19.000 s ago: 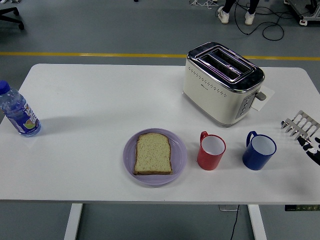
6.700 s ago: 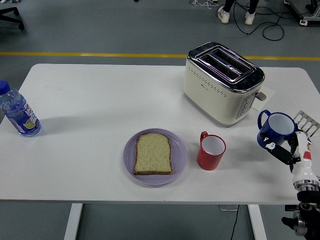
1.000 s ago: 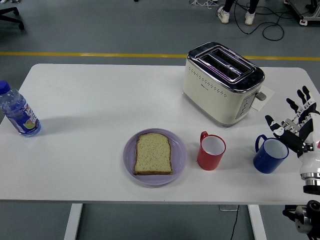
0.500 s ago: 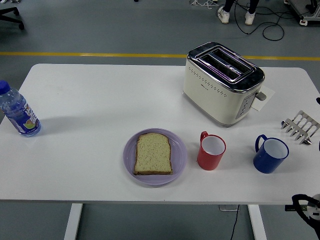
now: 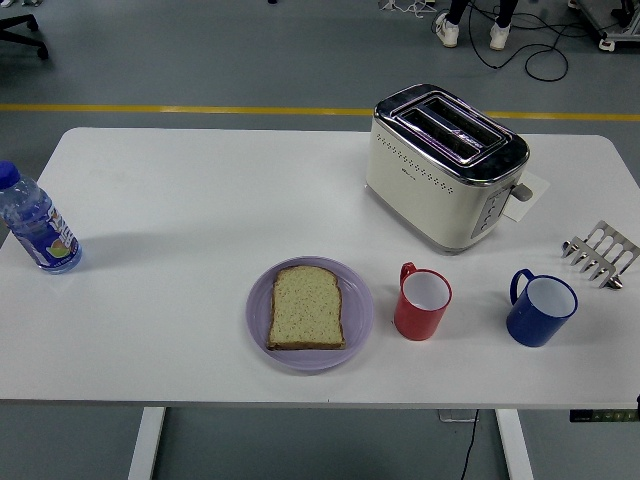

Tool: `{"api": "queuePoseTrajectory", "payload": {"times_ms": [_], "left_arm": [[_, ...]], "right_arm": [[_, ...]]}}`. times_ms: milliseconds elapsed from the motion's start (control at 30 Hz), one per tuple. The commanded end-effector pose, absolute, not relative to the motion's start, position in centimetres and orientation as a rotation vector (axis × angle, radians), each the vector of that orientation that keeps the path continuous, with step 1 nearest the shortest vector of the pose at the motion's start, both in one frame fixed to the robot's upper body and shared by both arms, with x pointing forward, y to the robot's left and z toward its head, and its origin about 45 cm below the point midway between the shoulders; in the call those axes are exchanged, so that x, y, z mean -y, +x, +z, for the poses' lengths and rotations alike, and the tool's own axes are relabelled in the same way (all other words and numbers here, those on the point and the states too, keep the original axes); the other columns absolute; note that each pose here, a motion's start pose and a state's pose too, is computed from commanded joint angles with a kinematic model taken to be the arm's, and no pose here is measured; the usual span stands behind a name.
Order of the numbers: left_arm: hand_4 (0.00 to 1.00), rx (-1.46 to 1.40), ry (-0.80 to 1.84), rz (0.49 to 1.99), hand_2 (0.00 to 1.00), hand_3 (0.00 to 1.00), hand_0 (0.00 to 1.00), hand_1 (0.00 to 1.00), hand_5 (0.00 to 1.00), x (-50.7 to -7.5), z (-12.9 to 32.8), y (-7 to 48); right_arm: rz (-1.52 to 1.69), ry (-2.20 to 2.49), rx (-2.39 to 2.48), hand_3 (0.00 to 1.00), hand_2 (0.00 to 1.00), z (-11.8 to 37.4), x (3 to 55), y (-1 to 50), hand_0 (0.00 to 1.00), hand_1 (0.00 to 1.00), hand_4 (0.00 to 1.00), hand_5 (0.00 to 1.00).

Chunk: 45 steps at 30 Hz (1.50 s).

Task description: Pick up the cup,pour liquid into bread,place the cup on the desk

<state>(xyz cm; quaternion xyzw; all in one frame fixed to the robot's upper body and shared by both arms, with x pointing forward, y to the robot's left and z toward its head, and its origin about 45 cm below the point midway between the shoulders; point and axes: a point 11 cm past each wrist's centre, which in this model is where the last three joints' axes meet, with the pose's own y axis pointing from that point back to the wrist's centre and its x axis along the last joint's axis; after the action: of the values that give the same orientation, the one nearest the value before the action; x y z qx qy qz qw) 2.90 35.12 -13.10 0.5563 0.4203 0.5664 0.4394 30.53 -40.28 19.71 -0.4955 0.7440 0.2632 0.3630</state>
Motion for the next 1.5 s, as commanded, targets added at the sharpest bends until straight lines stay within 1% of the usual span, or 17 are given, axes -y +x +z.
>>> {"api": "queuePoseTrajectory", "payload": {"times_ms": [533,567,900,1500], "left_arm": [[0.240,-1.043,1.380,1.408,0.649,0.503,0.633,0.638,0.863,-35.1,-13.1,3.0],[0.239,-1.043,1.379,1.408,0.650,0.503,0.633,0.639,0.863,-35.1,-13.1,3.0],[0.239,-1.041,1.374,1.412,0.649,0.503,0.633,0.638,0.863,-35.1,-13.1,3.4],[0.239,-1.040,1.373,1.412,0.650,0.503,0.633,0.639,0.862,-35.1,-13.1,3.4]], "right_arm": [[0.727,-1.249,-1.910,0.614,0.666,19.0,40.9,30.5,0.670,0.597,0.640,0.217],[0.729,-1.250,-1.910,0.617,0.664,18.9,40.9,30.6,0.668,0.595,0.643,0.229],[0.804,-1.369,-1.871,0.622,0.664,18.9,40.6,30.9,0.668,0.595,0.647,0.233],[0.819,-1.348,-1.875,0.624,0.660,18.6,40.6,30.9,0.668,0.592,0.654,0.248]]}}
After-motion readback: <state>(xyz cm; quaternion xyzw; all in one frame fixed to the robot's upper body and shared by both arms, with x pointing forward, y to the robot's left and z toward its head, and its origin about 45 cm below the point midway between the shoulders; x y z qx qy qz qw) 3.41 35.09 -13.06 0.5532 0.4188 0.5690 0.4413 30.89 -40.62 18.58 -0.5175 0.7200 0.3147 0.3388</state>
